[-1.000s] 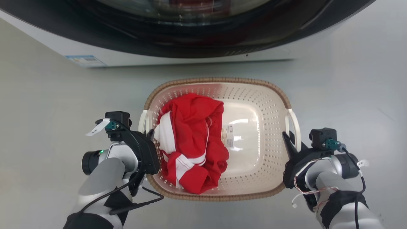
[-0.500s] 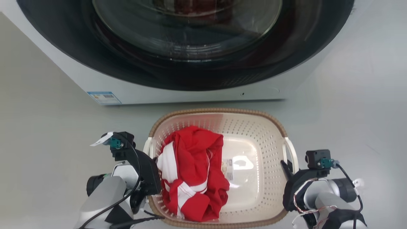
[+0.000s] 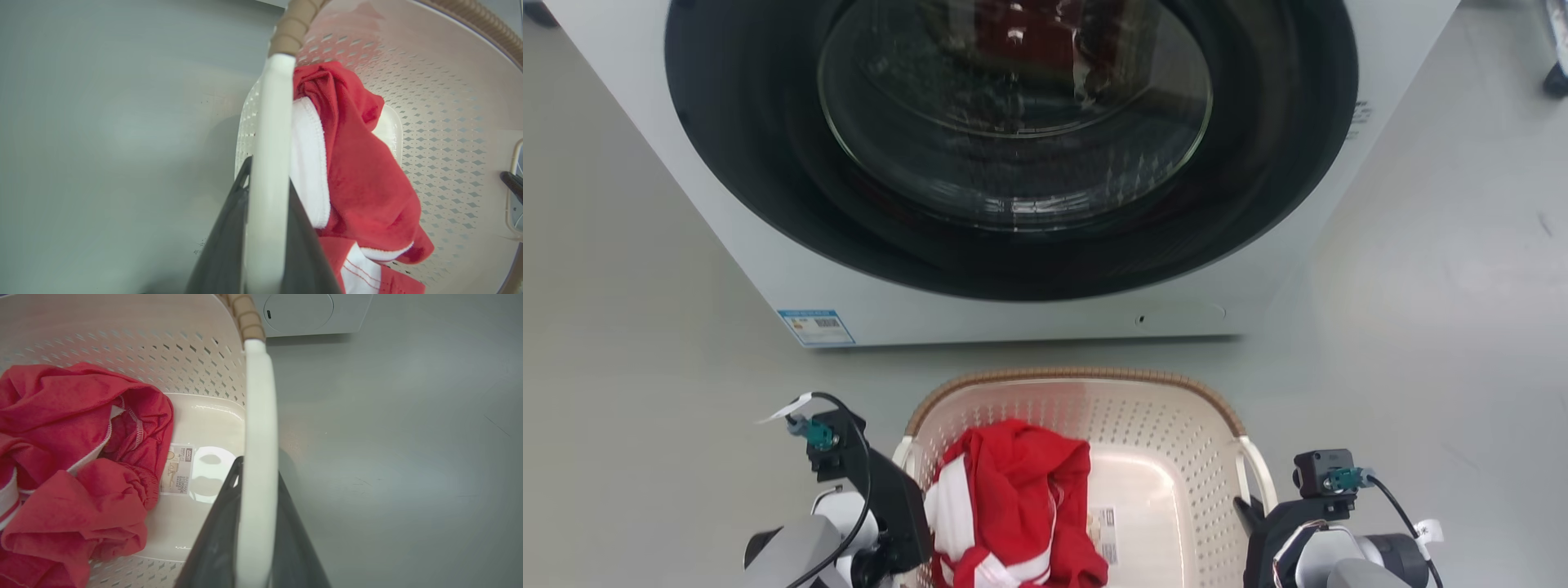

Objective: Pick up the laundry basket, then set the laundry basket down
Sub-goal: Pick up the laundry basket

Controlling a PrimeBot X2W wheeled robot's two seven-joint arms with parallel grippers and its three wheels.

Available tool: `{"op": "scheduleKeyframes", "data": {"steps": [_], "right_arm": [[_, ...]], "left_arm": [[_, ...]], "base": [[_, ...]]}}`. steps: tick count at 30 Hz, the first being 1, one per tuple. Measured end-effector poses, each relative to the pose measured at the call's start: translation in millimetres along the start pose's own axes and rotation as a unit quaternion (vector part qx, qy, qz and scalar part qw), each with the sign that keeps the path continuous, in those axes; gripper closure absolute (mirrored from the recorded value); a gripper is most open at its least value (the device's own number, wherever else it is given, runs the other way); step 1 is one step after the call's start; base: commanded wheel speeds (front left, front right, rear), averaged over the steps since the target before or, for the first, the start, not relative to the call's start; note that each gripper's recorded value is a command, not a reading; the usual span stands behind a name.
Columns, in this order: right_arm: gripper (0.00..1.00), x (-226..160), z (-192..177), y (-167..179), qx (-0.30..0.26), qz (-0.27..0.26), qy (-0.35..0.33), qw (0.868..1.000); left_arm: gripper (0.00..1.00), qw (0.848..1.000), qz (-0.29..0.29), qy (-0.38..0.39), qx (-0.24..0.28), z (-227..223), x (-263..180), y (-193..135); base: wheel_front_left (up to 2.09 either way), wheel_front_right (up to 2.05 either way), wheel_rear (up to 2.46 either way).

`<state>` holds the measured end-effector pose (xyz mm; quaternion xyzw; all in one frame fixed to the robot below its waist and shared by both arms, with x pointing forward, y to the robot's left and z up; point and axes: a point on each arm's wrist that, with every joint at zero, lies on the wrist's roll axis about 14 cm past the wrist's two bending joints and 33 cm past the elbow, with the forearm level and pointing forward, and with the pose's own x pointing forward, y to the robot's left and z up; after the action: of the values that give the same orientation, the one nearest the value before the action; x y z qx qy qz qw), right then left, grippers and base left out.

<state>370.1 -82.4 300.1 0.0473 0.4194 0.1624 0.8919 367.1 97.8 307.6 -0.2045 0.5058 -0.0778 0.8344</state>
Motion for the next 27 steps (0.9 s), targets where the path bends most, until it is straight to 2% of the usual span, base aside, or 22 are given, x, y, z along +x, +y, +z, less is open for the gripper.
{"op": "scheduleKeyframes", "data": {"steps": [14, 27], "right_arm": [[1.0, -30, -8, 9, 0.028, 0.0, 0.011, 1.0], [1.0, -42, -14, 16, 0.036, 0.005, 0.022, 0.999]], "left_arm": [[1.0, 1.0, -0.007, 0.012, 0.002, -23, -25, -7], [1.0, 1.0, -0.007, 0.009, -0.015, -34, -37, -6]], "base": [[0.0, 0.0, 0.0], [0.0, 0.0, 0.0]]}}
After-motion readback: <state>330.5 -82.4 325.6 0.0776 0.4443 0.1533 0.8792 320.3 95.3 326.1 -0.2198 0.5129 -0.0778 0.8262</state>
